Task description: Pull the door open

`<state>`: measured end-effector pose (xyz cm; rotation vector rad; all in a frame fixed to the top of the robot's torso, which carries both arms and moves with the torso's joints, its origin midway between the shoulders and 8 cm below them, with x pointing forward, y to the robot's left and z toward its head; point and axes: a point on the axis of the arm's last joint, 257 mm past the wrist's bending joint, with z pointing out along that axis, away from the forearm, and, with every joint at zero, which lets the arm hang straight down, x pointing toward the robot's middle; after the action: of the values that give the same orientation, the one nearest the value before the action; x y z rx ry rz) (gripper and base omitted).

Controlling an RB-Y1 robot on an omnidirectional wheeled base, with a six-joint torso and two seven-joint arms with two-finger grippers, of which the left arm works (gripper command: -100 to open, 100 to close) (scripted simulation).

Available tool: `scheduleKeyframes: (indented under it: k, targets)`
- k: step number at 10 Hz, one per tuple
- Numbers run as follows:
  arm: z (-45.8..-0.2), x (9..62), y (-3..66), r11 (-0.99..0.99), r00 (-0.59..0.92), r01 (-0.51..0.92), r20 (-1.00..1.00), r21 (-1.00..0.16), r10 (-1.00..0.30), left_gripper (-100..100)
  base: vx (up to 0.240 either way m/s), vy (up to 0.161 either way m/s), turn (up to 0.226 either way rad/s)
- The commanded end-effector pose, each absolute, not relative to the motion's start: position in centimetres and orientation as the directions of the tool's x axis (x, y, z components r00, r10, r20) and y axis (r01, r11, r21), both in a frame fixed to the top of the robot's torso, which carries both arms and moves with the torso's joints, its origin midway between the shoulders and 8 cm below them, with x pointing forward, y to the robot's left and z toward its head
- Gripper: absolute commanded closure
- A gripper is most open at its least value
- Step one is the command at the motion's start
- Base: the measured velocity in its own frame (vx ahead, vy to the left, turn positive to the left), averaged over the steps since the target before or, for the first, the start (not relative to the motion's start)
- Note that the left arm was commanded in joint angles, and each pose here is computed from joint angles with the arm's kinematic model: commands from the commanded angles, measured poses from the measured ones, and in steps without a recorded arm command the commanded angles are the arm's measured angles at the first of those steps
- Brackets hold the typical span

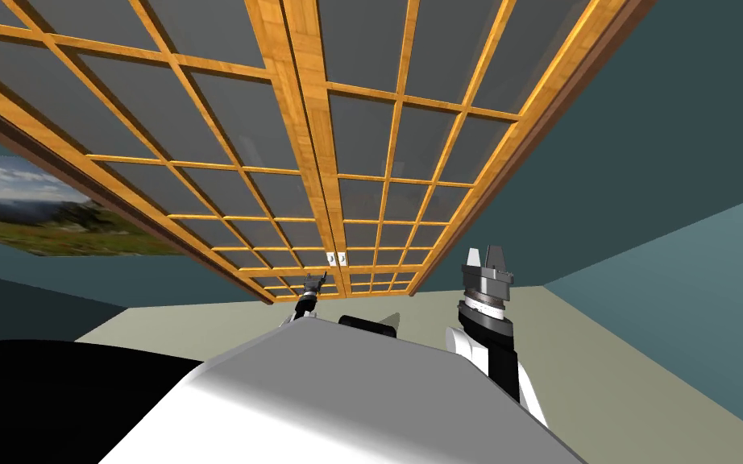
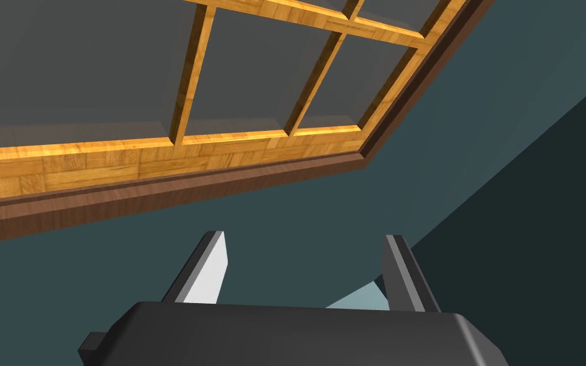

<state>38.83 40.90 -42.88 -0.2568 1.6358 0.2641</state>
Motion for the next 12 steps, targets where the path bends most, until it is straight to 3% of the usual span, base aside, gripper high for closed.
scheduleKeyframes:
  k: [1, 4, 5, 12]
  targets:
    - [-41.7, 40.4, 39.7, 0.953, -0.049, -0.303, -0.999, 0.006, -0.009, -100, 0.210, 0.024, -0.113]
    - [-40.8, 41.8, 38.9, 0.958, -0.024, -0.288, -1.000, -0.003, -0.011, -100, 0.157, 0.026, -0.069]
    - [-40.8, 41.8, 38.9, 0.958, -0.024, -0.288, -1.000, -0.003, -0.011, 100, -0.012, -0.006, 0.011]
    - [-42.7, 39.7, 39.7, 0.951, -0.064, -0.309, -0.997, -0.022, -0.043, 100, -0.048, -0.018, -0.002]
